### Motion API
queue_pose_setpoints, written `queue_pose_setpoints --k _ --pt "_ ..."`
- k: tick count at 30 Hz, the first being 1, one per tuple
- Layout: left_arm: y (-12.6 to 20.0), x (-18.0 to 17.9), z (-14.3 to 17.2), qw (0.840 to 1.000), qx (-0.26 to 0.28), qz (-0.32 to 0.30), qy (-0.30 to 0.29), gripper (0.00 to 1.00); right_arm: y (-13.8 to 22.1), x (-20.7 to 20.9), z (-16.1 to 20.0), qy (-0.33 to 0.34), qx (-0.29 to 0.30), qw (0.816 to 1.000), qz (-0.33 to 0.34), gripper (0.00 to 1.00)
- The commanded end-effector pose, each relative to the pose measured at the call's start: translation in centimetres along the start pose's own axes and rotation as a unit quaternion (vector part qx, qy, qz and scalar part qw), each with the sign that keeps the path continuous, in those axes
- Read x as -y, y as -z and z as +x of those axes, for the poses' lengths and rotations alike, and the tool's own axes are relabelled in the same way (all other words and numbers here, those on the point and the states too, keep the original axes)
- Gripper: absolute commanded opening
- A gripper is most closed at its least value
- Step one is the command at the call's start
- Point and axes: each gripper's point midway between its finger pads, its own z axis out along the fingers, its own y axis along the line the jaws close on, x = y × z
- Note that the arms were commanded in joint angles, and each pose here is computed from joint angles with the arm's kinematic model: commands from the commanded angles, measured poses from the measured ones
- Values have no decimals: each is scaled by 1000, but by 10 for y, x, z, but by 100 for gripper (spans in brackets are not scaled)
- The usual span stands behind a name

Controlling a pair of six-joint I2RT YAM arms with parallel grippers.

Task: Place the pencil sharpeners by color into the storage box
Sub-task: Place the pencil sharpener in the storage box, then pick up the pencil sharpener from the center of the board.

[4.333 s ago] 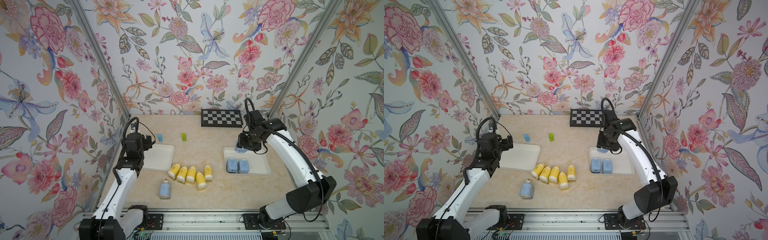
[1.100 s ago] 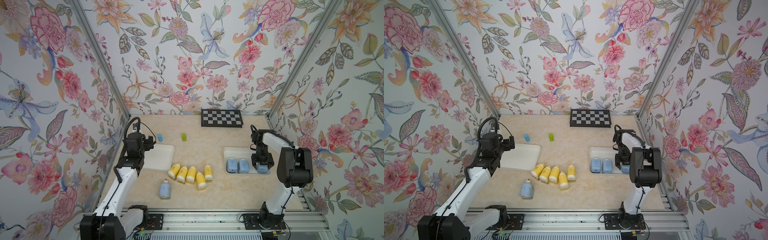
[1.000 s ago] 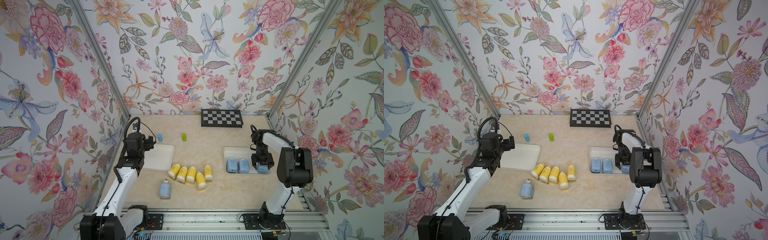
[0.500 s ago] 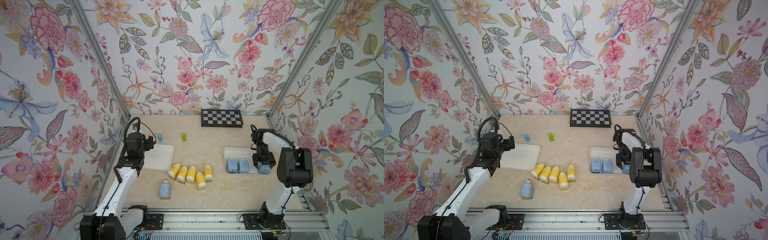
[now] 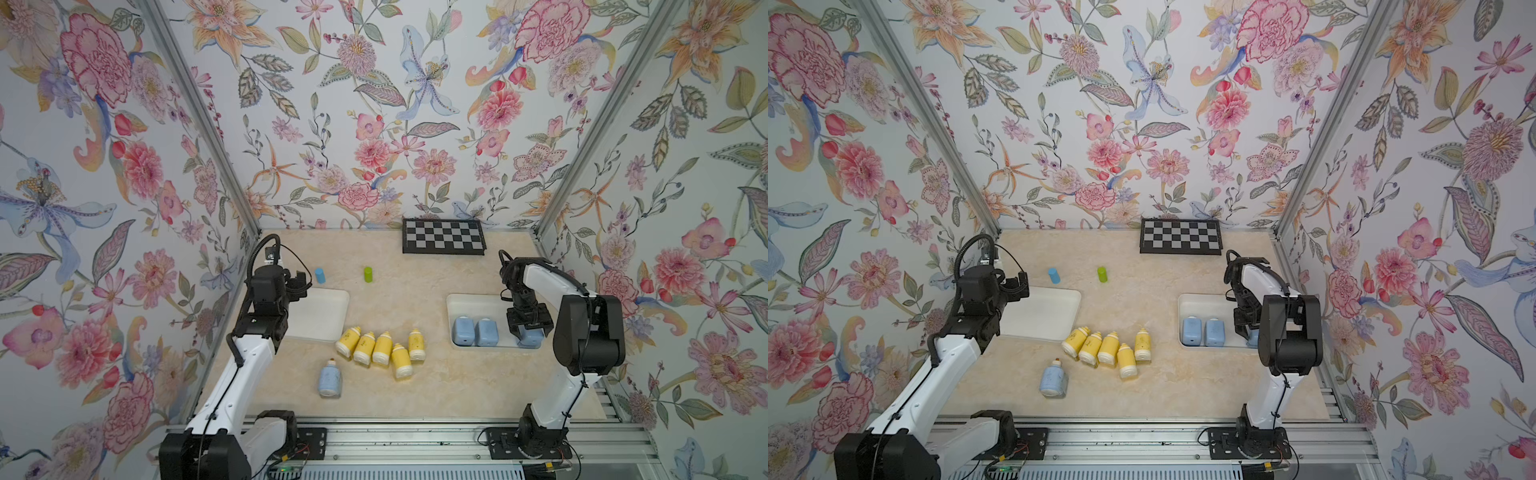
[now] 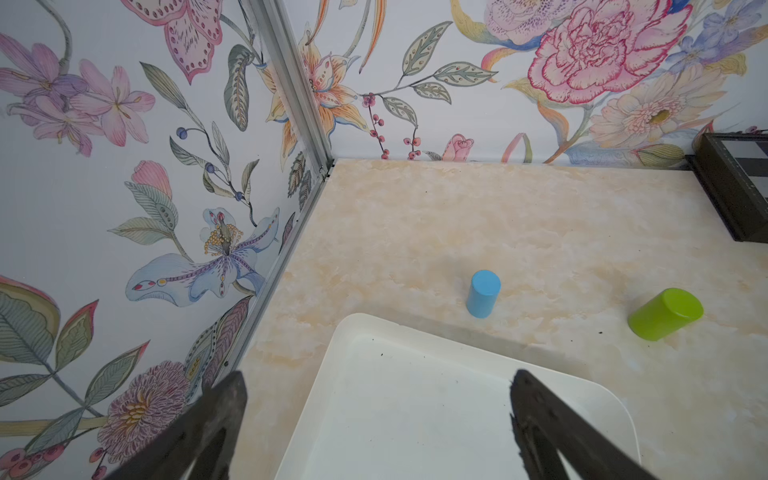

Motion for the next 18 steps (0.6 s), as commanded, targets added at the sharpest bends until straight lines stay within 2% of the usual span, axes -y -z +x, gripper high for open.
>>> queue_pose_setpoints --k 1,4,11,18 --pt "5 -2 -12 1000 19 3 7 99 24 4 2 -3 25 1000 8 70" --pt "5 -3 -12 1000 20 0 7 99 48 -1 2 -6 56 998 -10 70" --pt "6 -8 -12 1000 21 -13 9 99 132 -22 14 -21 153 986 -70 70" --pt "7 -22 -10 998 18 -54 11 99 209 -99 48 7 228 962 -150 71"
